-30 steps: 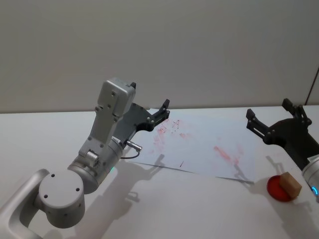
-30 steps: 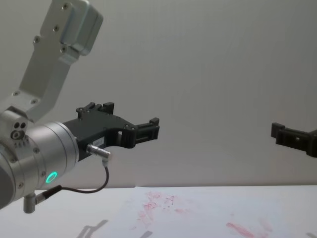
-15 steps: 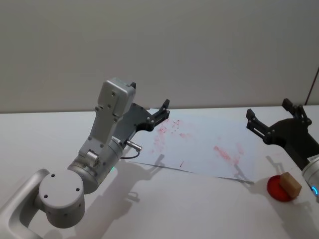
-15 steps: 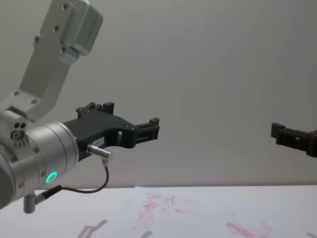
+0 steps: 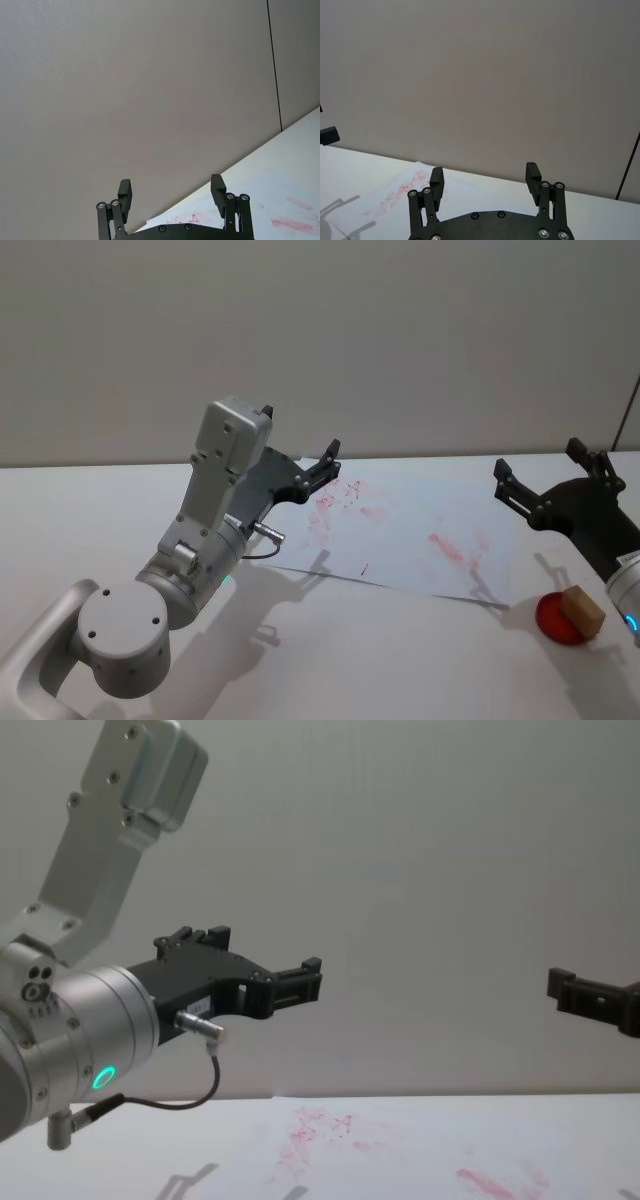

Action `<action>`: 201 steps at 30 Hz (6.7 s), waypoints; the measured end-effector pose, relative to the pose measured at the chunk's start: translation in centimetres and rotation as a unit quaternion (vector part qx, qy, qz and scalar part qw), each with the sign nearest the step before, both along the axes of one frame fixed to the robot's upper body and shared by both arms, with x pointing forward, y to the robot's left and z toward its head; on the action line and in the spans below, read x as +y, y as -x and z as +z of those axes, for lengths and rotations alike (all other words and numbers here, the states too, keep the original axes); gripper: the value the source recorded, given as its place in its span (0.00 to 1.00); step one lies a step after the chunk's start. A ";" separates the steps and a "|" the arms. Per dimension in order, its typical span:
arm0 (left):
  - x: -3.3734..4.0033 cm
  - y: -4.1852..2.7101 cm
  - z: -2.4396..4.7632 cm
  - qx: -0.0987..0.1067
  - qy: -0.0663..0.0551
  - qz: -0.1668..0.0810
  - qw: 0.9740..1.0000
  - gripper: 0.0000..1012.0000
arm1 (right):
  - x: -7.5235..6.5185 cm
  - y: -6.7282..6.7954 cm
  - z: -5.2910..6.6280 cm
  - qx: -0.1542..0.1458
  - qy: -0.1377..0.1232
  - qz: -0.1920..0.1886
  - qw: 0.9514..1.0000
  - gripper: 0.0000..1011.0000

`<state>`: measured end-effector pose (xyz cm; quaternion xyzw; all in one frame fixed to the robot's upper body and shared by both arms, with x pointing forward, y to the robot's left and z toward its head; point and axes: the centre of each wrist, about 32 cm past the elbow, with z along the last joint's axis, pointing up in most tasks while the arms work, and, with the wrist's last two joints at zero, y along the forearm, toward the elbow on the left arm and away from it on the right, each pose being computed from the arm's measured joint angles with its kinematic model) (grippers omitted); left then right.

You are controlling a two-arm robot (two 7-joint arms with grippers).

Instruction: Use the one hand to pick up the stamp and affix it onto the A4 paper.

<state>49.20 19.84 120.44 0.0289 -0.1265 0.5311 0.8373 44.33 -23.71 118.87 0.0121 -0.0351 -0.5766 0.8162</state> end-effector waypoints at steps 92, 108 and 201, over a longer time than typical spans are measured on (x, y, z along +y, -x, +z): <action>0.00 0.00 0.00 0.000 0.000 0.000 1.000 0.99 | -4.0 4.4 -4.1 0.209 0.120 -0.029 0.970 0.22; 0.00 0.00 0.00 0.000 0.000 0.000 1.000 0.99 | -1.8 1.2 -2.9 0.133 0.078 0.027 0.988 0.22; 0.00 0.00 0.00 0.000 0.000 0.000 1.000 0.99 | 0.5 -1.2 0.8 0.209 -0.022 0.010 0.978 0.22</action>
